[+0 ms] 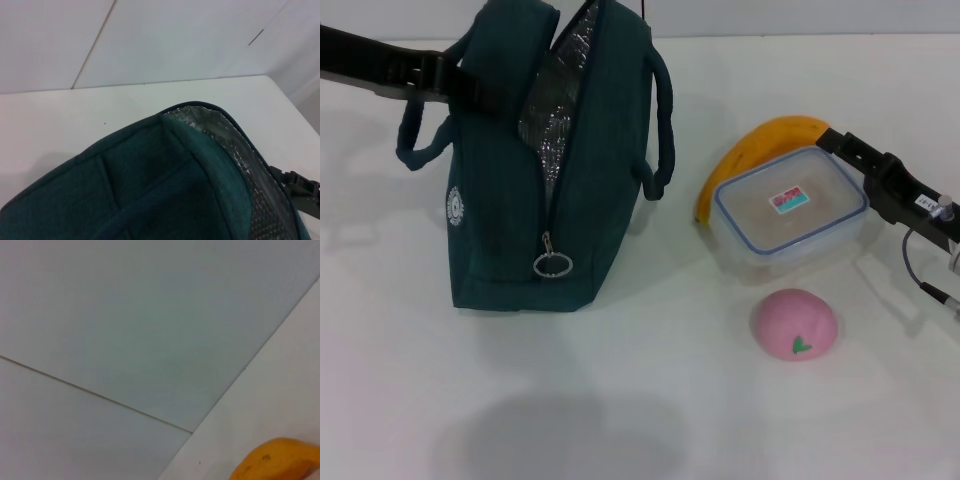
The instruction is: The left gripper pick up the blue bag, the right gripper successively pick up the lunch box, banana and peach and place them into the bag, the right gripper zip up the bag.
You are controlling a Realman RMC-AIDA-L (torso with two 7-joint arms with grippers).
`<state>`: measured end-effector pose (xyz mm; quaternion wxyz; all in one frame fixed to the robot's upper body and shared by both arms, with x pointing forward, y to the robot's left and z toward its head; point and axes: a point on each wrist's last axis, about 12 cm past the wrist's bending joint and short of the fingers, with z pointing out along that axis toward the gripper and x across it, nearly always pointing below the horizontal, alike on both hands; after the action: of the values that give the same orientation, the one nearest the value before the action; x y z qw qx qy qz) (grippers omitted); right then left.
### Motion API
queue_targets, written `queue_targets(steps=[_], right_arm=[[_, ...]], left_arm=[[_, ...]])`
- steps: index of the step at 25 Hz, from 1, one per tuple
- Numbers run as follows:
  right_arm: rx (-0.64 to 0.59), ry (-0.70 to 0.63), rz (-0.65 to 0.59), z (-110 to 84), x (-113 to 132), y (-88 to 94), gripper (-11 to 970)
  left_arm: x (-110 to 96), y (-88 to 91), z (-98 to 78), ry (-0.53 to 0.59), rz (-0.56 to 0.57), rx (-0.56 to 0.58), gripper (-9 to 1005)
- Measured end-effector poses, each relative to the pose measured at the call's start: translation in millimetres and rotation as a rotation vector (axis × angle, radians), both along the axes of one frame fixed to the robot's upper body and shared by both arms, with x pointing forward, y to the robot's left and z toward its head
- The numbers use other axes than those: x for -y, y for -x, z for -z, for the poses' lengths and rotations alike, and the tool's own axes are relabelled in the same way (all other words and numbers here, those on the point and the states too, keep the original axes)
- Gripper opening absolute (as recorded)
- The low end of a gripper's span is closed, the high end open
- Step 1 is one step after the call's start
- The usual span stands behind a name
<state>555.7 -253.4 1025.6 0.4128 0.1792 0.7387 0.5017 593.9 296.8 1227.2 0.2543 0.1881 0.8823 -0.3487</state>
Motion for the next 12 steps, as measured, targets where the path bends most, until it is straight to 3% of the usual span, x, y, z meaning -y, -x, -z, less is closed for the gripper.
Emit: queue_targets(steps=[12], right_arm=[[-0.044, -0.032, -0.03, 4.5, -3.0, 8.0, 770]], left_arm=[[-1.4, 1.5, 2.0, 0.0, -0.002, -0.005, 35]])
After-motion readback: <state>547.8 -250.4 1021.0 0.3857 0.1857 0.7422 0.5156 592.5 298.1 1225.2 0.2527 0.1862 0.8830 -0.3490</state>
